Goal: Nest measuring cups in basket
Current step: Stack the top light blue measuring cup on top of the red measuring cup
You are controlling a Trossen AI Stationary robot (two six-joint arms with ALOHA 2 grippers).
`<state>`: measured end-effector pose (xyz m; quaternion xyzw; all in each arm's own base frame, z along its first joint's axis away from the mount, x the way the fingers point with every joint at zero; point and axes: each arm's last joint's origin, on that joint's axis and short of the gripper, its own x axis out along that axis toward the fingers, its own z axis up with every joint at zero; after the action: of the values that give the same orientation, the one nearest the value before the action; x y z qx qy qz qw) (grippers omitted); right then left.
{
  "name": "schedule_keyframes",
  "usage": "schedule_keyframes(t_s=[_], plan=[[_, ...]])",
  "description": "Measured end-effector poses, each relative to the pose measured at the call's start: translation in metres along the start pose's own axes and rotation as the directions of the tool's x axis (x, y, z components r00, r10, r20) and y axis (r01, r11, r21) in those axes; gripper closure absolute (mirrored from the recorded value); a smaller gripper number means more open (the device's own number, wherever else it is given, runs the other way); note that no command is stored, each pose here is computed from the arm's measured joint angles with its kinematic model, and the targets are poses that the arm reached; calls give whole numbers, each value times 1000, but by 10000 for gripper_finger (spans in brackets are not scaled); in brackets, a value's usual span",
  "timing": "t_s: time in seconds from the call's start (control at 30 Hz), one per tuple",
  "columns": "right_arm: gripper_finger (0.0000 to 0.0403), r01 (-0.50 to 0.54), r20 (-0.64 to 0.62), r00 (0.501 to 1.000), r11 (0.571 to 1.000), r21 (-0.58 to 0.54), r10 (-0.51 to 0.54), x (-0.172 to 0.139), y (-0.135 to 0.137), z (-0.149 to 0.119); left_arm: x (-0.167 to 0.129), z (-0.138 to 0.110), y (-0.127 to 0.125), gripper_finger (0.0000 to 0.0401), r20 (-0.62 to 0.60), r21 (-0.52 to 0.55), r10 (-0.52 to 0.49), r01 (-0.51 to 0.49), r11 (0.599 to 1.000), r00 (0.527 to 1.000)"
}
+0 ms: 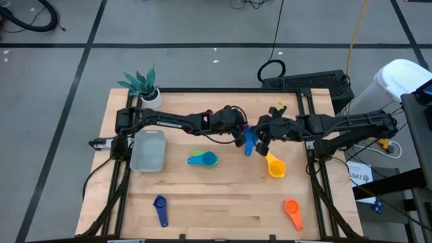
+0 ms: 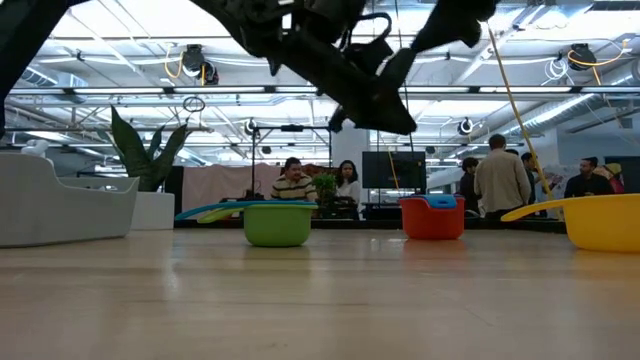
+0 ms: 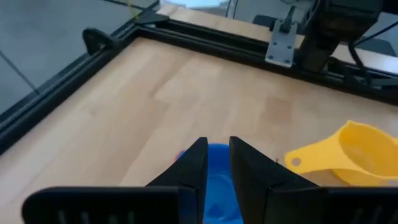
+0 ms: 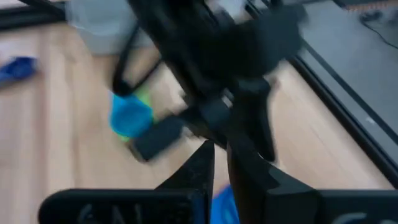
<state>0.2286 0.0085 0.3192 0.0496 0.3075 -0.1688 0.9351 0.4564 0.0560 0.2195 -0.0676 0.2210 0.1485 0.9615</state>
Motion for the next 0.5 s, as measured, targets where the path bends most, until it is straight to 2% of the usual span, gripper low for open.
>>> schedule_keyframes(t_s=[0.33,0.5], plan=[[360,-76,142,986,996,-52,83,-1,5,15,29,-32,4,334,-65,0,5,-5,1000,998],[360,-104,163,980,993,-48,110,-2,6,18,31,-34,5,334,-67,-4,-10,10,1000,998]])
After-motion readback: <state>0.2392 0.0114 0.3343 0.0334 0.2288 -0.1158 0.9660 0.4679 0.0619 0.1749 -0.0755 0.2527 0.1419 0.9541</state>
